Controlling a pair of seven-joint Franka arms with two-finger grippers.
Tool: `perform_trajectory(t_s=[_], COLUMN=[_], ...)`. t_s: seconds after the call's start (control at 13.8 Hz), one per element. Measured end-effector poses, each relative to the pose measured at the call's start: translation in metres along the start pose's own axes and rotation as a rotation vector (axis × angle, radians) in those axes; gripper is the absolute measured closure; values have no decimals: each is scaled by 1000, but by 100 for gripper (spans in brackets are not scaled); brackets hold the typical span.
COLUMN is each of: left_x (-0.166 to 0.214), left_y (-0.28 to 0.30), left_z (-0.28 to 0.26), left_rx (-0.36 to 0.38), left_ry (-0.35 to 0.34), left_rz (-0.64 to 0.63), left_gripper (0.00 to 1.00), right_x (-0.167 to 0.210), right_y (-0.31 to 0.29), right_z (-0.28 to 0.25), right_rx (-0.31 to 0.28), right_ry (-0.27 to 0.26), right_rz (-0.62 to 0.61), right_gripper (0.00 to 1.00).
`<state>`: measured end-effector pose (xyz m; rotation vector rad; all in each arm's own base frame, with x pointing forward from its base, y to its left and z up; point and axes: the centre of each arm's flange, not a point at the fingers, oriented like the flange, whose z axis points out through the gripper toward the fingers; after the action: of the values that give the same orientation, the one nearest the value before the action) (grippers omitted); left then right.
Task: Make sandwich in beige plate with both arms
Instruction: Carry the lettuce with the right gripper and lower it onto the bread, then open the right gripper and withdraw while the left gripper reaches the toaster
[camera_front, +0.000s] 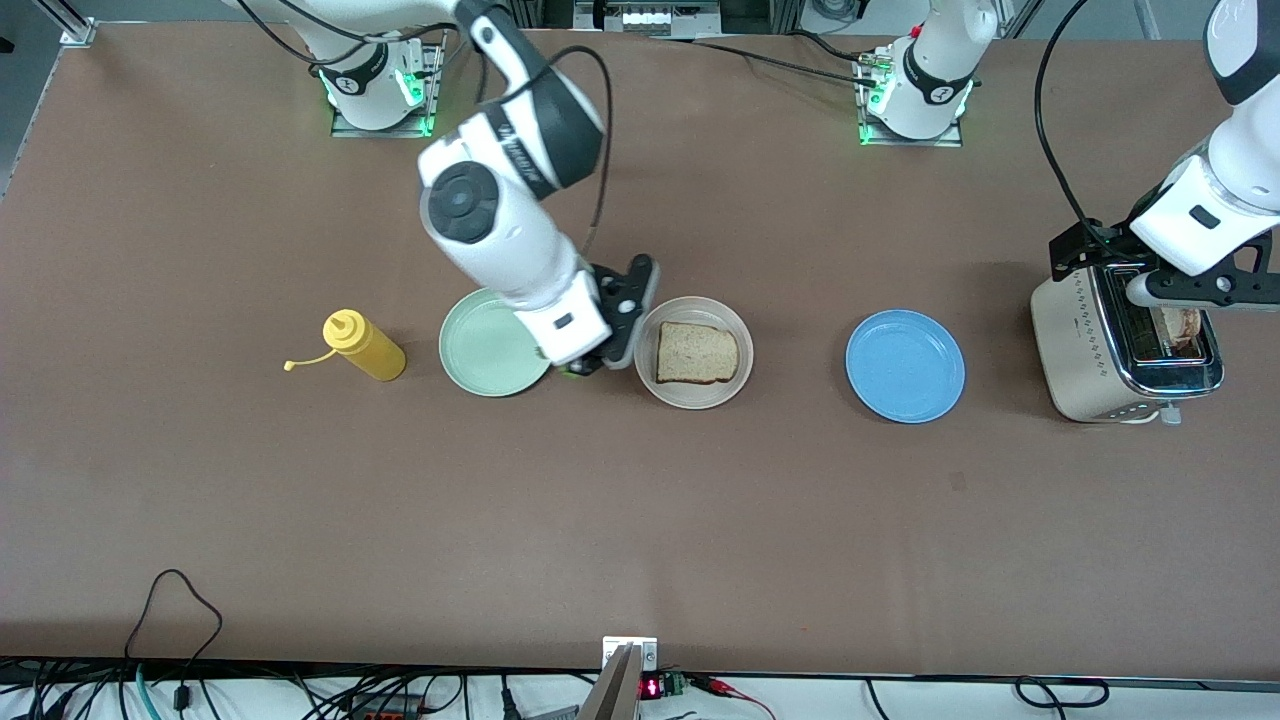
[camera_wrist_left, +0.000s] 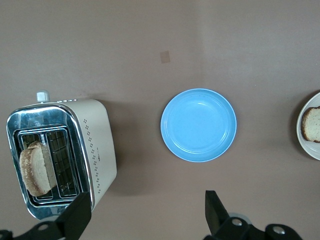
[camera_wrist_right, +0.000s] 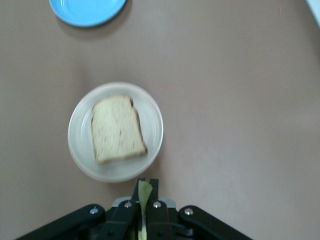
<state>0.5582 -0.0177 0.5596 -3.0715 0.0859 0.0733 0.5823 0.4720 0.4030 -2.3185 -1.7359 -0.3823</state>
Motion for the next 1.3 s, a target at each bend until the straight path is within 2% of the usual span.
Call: perform_trajectory(t_s=[0.22,0.36,0.58,0.87,1.08,1.16,1.3], left_x=[0,0,0,0,0,0,0], left_y=[0,0,0,2,3,3,3], left_z=[-1,-1,-1,-2,-2,-2,-2], left_rx=[0,0,0,0,0,0,0], left_ry=[1,2,2,3,3,3,3], left_rz=[0,0,1,5,7,7,7], left_gripper=[0,0,0,0,0,0,0], right_x=[25,31,34,30,28,28,29], right_y=[-24,-38,-63,-85,-90,-92,-94], right_z=[42,73,119,160,174,179,184], right_rx=[-68,-95,-103,-82,-103,-118,-149], right_ry=[95,123,123,89,111,129,169], right_rz=[-16,-6,18,62,102,116,123], right_gripper=[96,96,96,96,96,90,71])
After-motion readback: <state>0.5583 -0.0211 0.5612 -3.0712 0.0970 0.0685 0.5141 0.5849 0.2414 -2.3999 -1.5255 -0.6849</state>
